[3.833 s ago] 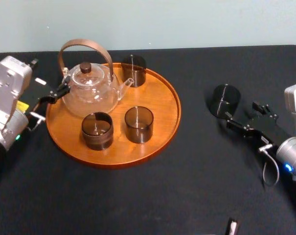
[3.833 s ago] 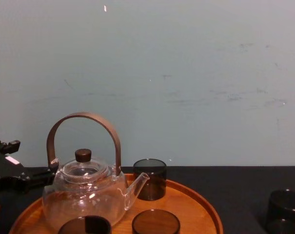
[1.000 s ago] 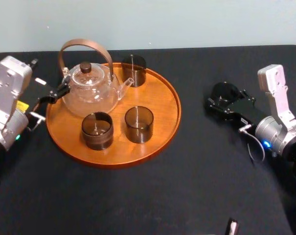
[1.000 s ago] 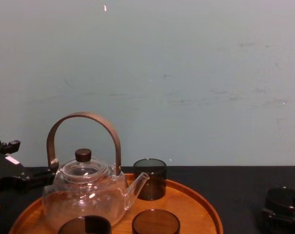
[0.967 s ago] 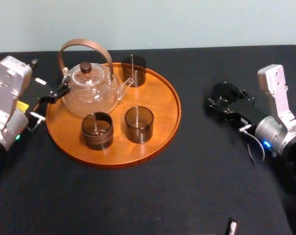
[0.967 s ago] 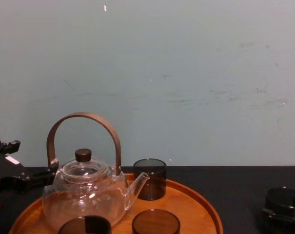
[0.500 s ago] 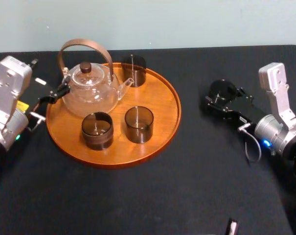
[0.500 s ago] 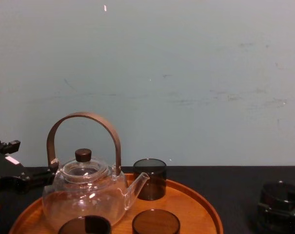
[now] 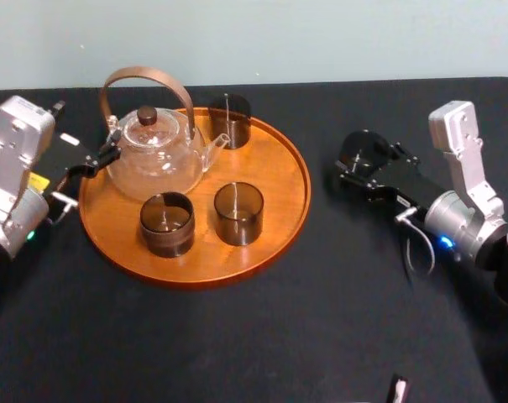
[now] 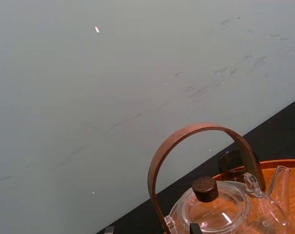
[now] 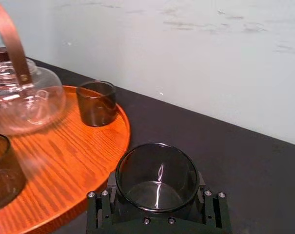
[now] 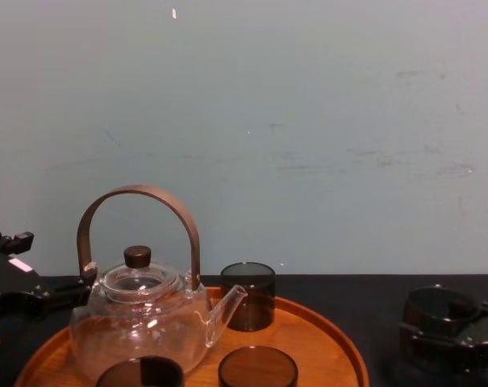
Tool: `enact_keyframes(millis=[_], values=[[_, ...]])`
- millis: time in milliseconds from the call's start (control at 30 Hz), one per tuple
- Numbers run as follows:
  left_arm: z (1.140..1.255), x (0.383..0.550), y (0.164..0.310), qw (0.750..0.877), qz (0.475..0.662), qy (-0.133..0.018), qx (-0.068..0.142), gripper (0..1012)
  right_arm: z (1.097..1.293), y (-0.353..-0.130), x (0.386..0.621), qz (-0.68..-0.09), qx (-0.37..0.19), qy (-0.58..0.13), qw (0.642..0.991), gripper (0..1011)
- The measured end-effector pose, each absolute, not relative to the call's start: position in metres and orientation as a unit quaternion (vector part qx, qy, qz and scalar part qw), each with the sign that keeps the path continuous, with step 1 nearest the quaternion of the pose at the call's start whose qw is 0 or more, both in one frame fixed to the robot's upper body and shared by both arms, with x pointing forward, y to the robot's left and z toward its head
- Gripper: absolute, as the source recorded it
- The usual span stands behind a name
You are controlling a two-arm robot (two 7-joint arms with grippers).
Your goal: Pick up the glass from the table and place it on the tray.
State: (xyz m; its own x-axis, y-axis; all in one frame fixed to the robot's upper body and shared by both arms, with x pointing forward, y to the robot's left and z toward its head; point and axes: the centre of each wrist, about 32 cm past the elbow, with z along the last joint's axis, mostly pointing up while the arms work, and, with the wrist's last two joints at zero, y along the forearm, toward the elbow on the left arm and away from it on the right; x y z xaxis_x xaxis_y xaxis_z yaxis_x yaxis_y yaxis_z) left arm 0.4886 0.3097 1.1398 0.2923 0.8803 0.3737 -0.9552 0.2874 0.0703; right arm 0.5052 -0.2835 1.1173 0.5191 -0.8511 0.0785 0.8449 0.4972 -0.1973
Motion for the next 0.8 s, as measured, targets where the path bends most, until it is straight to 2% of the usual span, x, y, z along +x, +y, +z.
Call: enact_keyframes(millis=[333,800], values=[[1.14,0.489,0.31,0.791,0.58,-0.132,0.141,1001,1.123,-0.261,0.518,-0.457,-0.109,0.006,0.883,905],[1.14,0.489,0.31,0.791,0.58,-0.132,0.141,1001,1.123,-0.241,0.543,-0.428,-0.112,-0.003,0.897,905]])
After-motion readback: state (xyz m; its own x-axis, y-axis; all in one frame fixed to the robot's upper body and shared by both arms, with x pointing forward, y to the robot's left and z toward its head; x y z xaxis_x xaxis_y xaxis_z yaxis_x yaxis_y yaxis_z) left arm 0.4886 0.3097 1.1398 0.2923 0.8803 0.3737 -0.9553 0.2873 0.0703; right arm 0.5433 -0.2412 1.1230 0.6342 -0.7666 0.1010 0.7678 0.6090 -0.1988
